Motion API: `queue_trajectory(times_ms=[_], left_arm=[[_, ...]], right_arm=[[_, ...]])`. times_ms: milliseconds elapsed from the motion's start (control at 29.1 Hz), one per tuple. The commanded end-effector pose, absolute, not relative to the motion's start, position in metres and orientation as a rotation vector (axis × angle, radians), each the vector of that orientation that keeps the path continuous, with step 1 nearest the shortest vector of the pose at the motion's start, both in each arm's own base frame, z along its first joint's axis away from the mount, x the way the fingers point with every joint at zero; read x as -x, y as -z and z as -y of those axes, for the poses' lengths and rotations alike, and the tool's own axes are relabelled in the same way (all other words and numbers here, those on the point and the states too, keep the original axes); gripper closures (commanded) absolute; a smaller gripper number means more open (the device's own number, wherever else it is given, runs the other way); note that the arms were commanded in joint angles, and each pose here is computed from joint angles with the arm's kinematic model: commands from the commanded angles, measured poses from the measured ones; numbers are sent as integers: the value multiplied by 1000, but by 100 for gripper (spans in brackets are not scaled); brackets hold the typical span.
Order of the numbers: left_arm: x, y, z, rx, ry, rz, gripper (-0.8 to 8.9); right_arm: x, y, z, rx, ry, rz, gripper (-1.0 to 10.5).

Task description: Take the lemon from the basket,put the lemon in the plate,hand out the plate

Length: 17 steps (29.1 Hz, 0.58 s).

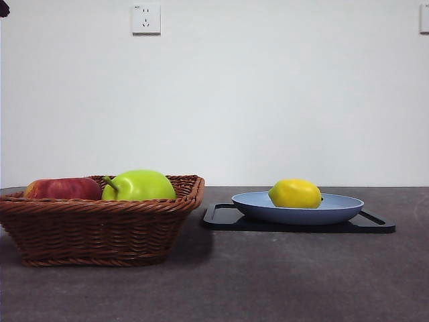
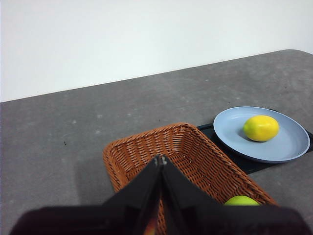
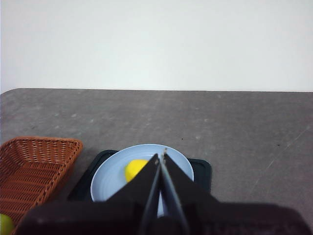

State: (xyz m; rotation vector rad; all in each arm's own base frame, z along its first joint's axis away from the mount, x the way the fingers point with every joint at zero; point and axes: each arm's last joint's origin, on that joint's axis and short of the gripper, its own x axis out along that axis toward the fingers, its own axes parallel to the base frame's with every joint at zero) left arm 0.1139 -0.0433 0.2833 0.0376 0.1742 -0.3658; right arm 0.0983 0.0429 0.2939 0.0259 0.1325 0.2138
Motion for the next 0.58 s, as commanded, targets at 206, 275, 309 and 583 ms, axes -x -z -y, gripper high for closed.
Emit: queue_trajectory(times_ms=[206,275,309,583], left_arm=[[-111,-288,42,-26,336,-145,805],[-105,-290,40,-23,341,-126,805],[-100,-291,38,-55,335,-108,805],[-73,-269,13,-66,93,35,805]], right_arm=[[-98,-297,-43,-46,-212,-116,943],[-98,-297,-43,-46,-212,-115,943],[-98,-297,-43,-46,-212,-116,943],[-98,-297,-43,-46,-212,-116,943]])
